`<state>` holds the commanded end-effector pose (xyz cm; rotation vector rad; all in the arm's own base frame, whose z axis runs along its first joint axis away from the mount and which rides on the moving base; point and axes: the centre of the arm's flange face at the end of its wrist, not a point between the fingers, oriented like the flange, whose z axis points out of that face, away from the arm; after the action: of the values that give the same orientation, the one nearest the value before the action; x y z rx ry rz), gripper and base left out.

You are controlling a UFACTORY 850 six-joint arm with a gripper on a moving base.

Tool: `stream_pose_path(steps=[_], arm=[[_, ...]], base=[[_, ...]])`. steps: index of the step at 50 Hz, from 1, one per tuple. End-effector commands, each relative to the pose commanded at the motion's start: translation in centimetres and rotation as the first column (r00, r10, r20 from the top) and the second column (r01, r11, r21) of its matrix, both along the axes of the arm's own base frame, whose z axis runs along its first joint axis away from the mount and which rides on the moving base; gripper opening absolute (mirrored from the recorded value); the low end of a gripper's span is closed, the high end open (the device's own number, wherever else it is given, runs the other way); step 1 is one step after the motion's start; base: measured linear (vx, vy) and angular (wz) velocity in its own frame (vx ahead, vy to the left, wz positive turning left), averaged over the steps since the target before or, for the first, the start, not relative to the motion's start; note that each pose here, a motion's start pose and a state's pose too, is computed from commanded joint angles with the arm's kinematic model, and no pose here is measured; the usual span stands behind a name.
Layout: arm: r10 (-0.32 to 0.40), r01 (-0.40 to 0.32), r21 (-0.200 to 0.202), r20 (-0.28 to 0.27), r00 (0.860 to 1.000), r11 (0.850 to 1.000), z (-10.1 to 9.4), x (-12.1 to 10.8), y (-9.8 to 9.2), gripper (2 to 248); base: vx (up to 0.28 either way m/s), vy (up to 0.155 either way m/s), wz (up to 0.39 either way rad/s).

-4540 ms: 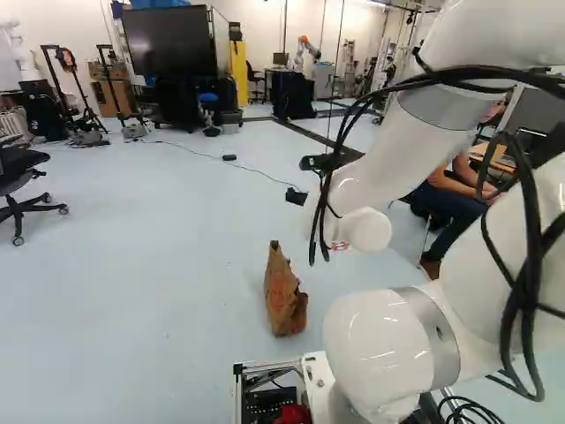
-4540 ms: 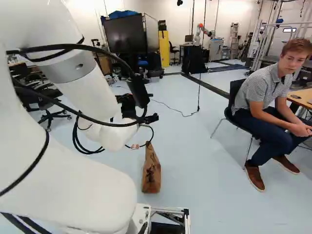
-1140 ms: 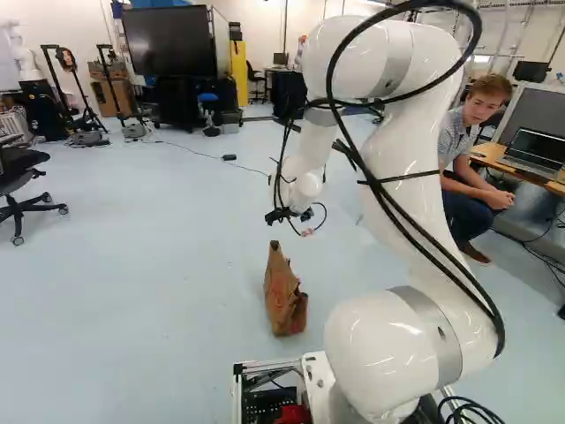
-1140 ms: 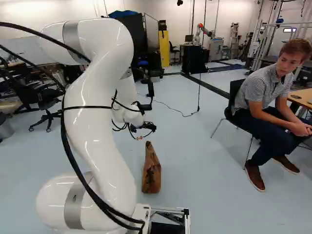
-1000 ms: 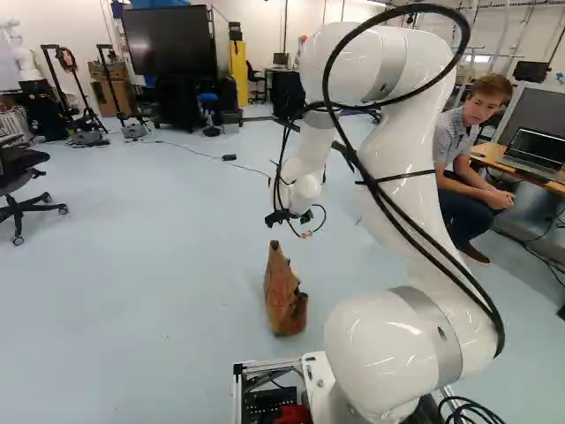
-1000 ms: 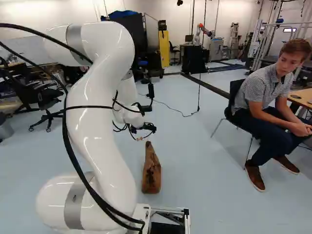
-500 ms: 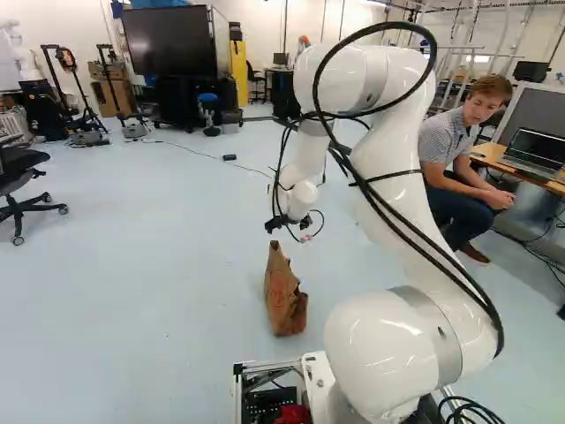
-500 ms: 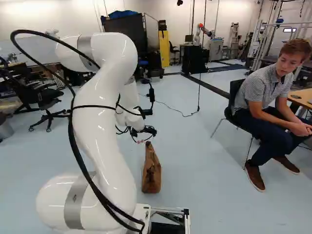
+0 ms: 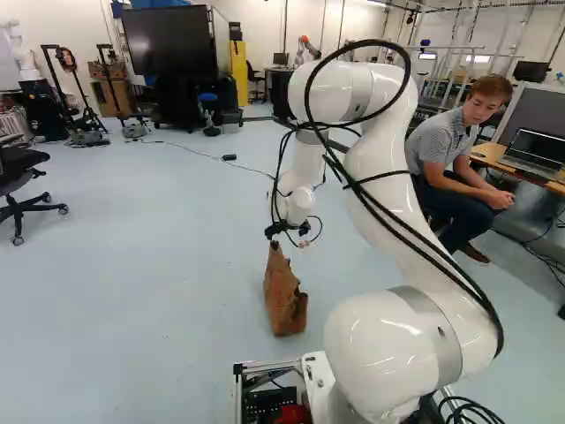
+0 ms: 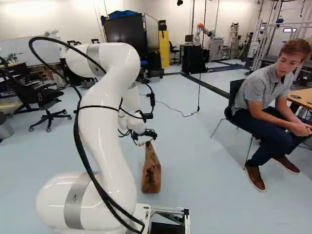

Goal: Pick up the grocery bag from the ground

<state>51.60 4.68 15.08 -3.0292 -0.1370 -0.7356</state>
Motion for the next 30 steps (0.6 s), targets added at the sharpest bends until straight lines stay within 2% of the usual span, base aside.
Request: stream_pose_path(steps=[30], arm=[[0.0,0.0,-0.004,-0.042,0.999,1.0,-4.2,0.8,0.1,247]], base=[[0.0,0.0,0.0]])
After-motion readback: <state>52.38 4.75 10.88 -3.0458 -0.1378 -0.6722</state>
